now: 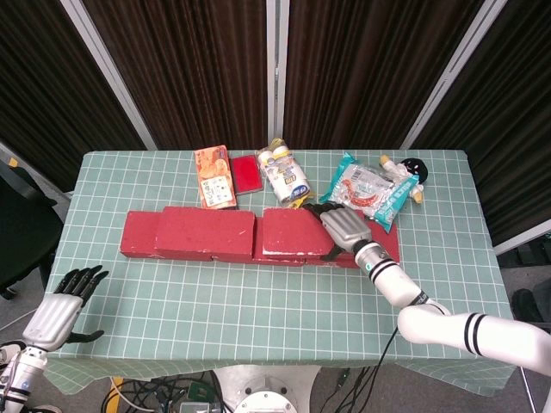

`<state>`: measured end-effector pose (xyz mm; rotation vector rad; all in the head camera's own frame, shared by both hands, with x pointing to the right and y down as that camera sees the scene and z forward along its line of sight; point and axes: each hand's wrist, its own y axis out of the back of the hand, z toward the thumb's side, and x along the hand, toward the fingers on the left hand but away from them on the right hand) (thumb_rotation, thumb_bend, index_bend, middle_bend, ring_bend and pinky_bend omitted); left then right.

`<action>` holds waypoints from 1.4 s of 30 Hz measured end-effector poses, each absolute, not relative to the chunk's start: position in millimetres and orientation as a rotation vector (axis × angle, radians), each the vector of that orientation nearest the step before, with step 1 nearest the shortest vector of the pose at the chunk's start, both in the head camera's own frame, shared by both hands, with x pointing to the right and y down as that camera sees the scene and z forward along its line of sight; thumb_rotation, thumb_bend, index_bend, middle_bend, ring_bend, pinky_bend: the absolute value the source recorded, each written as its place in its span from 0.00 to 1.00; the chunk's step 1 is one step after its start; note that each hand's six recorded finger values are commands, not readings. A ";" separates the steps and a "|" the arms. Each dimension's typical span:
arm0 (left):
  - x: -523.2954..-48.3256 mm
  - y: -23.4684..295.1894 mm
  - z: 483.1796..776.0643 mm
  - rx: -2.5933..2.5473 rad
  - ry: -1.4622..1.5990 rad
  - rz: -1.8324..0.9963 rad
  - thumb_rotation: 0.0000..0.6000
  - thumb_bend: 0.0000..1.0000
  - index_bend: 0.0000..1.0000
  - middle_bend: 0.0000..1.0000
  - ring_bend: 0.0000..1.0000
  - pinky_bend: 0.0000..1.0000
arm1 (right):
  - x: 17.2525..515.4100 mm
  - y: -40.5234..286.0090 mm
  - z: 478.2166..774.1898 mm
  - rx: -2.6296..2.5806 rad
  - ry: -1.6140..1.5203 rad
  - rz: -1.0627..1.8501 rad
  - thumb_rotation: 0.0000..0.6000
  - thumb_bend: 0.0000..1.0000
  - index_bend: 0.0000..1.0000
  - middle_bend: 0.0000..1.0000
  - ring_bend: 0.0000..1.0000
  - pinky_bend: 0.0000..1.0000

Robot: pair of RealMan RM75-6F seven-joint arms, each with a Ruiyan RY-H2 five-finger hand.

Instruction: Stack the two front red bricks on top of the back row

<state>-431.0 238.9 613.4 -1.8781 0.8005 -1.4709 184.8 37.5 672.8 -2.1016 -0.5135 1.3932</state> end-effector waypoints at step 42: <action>-435.6 242.7 617.8 -1.908 0.805 -1.487 1.00 0.04 0.03 0.00 0.00 0.00 | 156.0 34.6 696.5 -2.172 -0.498 1.462 1.00 0.10 0.05 0.17 0.11 0.13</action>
